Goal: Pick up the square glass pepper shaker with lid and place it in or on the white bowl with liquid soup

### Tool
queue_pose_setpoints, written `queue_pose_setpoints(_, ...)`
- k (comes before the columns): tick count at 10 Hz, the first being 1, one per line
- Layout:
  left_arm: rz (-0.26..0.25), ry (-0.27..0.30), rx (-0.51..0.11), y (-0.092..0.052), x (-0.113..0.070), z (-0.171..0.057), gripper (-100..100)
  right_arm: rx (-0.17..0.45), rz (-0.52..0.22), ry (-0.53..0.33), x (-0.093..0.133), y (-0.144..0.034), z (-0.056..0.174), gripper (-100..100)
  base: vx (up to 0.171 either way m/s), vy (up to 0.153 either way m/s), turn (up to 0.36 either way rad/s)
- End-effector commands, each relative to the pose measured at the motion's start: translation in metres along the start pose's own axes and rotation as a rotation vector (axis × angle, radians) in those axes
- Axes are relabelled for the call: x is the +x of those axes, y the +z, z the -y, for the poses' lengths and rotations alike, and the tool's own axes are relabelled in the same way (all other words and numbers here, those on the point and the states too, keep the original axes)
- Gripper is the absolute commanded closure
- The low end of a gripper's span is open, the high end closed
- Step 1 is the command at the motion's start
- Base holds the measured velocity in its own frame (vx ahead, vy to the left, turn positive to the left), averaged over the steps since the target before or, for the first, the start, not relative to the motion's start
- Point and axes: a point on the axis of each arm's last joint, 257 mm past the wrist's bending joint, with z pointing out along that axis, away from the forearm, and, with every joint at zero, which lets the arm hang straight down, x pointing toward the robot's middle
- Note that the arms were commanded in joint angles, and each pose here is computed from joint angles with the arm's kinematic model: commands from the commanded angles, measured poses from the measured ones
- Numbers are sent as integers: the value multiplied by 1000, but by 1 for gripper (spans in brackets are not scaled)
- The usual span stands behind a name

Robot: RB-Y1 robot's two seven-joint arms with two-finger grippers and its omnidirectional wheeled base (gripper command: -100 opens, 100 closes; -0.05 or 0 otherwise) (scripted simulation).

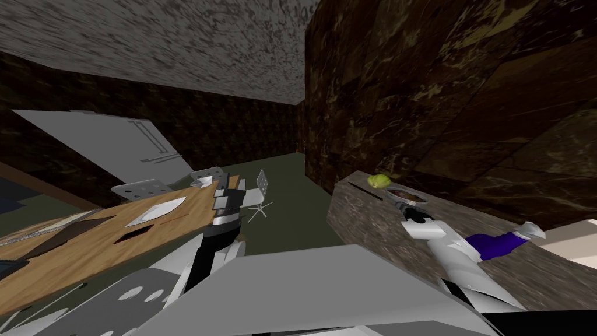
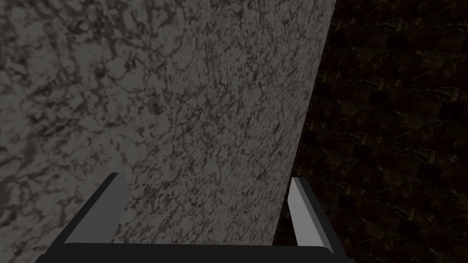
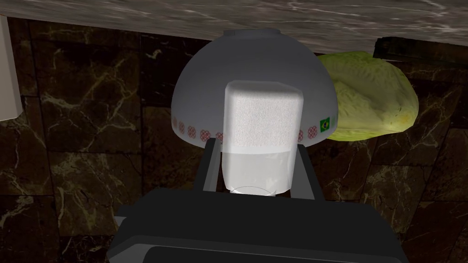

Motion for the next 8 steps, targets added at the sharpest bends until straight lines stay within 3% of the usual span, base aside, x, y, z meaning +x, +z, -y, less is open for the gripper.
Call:
queue_pose_setpoints(1,0,0,0,0,0,0,0,-9,-1,-12,3,-5,9,100,124,41,-103)
queue_pose_setpoints(2,0,0,0,0,0,0,0,-3,-8,-18,8,-7,14,100,69,18,-9)
queue_pose_setpoints(3,0,0,0,0,0,0,0,-44,6,-9,1,-10,5,100,123,10,-139)
queue_pose_setpoints(4,0,0,0,0,0,0,0,-36,-4,-25,8,-14,15,100,119,20,-96)
queue_pose_setpoints(5,0,0,0,0,0,0,0,-82,5,-16,3,-19,3,100,155,31,-184)
queue_pose_setpoints(7,0,0,0,0,0,0,0,-63,-17,-39,16,-24,20,100,80,34,-34)
queue_pose_setpoints(8,0,0,0,0,0,0,0,-110,-18,-33,16,-32,10,100,97,41,-154)
